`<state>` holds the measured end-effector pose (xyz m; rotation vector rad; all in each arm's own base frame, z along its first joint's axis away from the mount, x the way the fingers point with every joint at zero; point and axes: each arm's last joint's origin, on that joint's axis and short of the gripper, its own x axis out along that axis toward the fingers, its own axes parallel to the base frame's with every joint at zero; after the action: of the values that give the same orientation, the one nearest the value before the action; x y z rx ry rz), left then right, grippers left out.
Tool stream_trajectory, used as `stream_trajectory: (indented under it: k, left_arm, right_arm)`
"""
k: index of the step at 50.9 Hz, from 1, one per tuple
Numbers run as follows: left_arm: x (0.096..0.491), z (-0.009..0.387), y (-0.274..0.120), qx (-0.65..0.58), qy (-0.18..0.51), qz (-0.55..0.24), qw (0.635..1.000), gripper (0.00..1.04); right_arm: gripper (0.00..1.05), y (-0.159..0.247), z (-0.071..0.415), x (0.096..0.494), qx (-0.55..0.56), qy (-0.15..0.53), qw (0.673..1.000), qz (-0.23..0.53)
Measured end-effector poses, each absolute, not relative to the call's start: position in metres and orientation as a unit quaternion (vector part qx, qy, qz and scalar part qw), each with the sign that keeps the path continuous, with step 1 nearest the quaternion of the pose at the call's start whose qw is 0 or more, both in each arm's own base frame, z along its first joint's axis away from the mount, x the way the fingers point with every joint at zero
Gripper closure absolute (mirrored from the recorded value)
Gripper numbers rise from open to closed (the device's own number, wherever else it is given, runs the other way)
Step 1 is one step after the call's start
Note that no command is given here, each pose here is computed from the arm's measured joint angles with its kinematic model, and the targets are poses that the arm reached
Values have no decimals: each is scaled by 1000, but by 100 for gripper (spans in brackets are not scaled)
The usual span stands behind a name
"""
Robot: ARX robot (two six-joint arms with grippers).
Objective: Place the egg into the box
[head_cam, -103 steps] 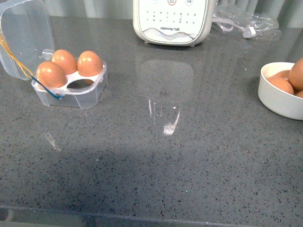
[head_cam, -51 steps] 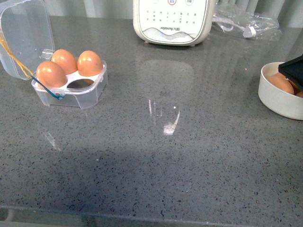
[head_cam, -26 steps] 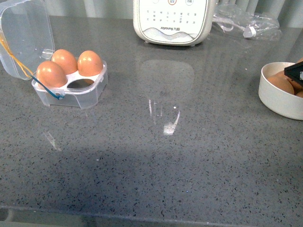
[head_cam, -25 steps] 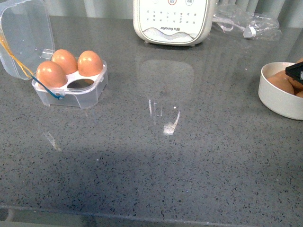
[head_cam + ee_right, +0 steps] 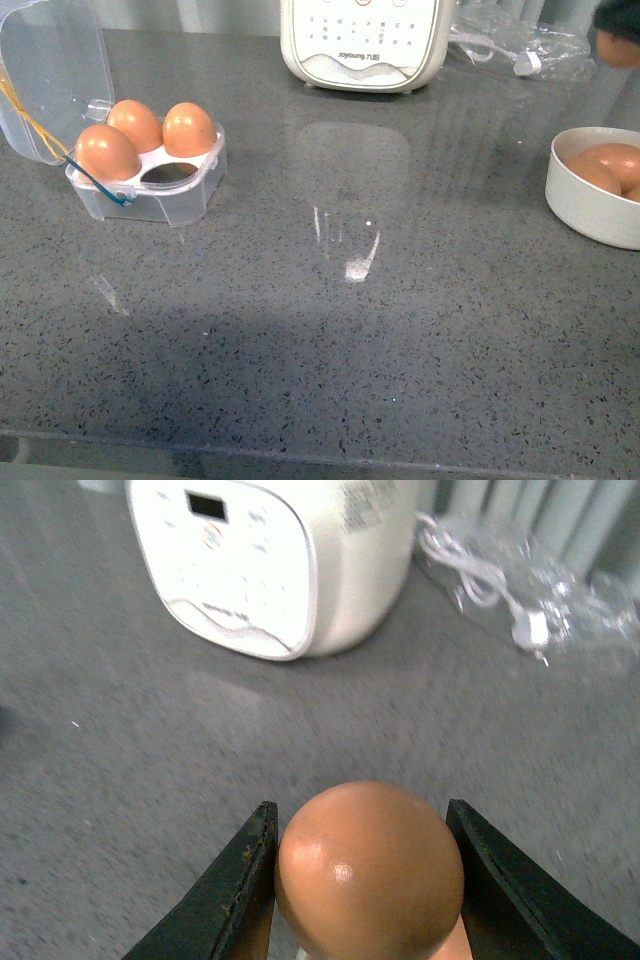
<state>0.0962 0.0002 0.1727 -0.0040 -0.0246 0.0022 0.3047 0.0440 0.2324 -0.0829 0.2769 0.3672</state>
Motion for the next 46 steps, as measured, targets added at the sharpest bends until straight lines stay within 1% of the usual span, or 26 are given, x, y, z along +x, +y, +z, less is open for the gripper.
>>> stream_trajectory:
  k: [3,7,10,13,21,25,32,42,46]
  left_arm:
    - [96,173,0,-2,-12,1,1000,7]
    - [96,173,0,-2,-12,1,1000,7]
    - [96,173,0,-2,-12,1,1000,7]
    - [96,173,0,-2,-12,1,1000,7]
    - [96,173,0,-2,-12,1,1000,7]
    - [96,173,0,-2,-12,1,1000,7]
    - [96,173,0,-2,-12,1,1000,7]
    - [96,173,0,-2,-12,1,1000,7]
    - [96,173,0,-2,-12,1,1000,7]
  right_arm:
    - [62,55,240,306,-42,130,970,199]
    - [62,80,245,309,-43,136,960,242]
    - [62,109,244,314,-38,140,945,294]
    - [62,131,240,320,-30,147,933,327]
    - [62,171,230,331,-1,166,902,399]
    - [62,183,227,336,9,174,890,421]
    - [62,197,224,342,8,183,881,436]
    - [62,226,217,343,-13,204,850,486]
    - [62,233,215,343,-26,206,843,496]
